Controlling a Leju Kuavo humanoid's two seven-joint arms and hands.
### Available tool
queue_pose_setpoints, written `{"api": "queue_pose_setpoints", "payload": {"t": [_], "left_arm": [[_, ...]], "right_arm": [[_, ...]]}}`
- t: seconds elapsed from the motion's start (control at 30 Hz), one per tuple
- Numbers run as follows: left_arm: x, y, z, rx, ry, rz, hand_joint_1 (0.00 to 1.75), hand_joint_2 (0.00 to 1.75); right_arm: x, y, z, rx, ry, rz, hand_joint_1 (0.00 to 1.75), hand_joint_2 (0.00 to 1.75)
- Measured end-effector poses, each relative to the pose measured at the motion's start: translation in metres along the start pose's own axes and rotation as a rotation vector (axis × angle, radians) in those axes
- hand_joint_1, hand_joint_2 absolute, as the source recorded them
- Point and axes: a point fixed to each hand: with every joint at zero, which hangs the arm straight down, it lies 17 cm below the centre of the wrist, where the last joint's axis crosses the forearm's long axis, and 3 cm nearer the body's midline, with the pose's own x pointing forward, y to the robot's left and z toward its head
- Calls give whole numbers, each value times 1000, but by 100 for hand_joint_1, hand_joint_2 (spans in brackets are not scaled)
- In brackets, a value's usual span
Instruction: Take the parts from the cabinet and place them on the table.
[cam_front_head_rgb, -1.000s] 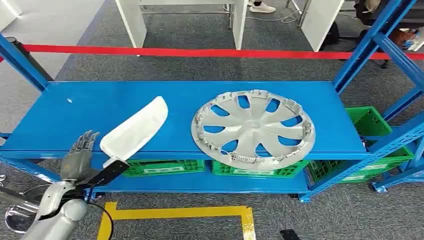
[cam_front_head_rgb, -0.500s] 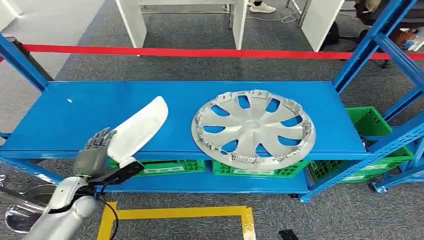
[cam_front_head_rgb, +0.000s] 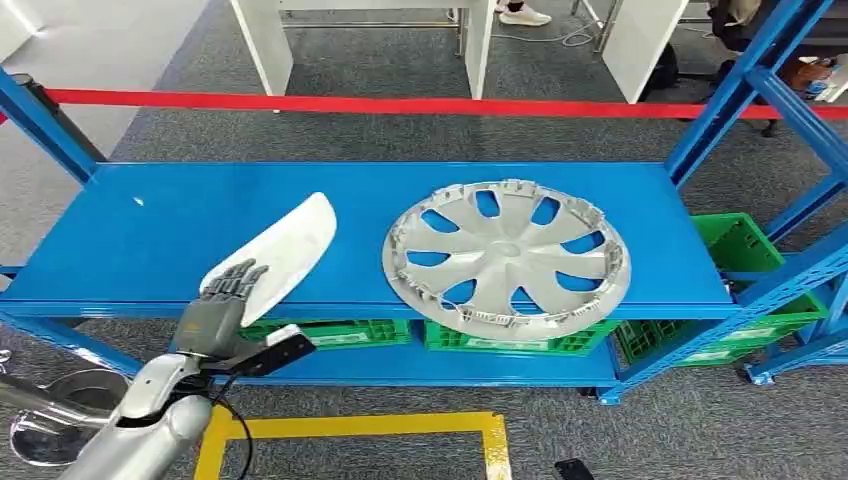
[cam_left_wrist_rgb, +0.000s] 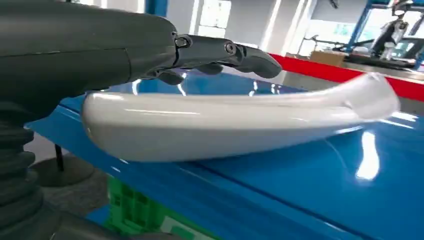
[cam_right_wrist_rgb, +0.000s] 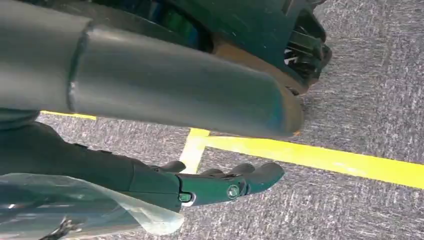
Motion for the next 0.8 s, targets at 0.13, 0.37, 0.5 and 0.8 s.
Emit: {"api": "queue_pose_setpoints", "payload": {"t": [0.13, 0.37, 0.5, 0.8], "left_arm": [[18, -11, 2, -38, -29, 30, 175, 175], [28, -15, 3, -49, -44, 61, 175, 175], [30, -9, 0, -31, -48, 67, 175, 175], [30, 3, -6, -2, -54, 70, 175, 175]], "right_arm": [[1, 0, 0, -1, -1, 4, 0, 0], [1, -1, 0, -4, -2, 6, 0, 0], [2, -2, -1, -10, -6, 7, 0, 0], [3, -3, -1, -15, -13, 7, 0, 0]]}}
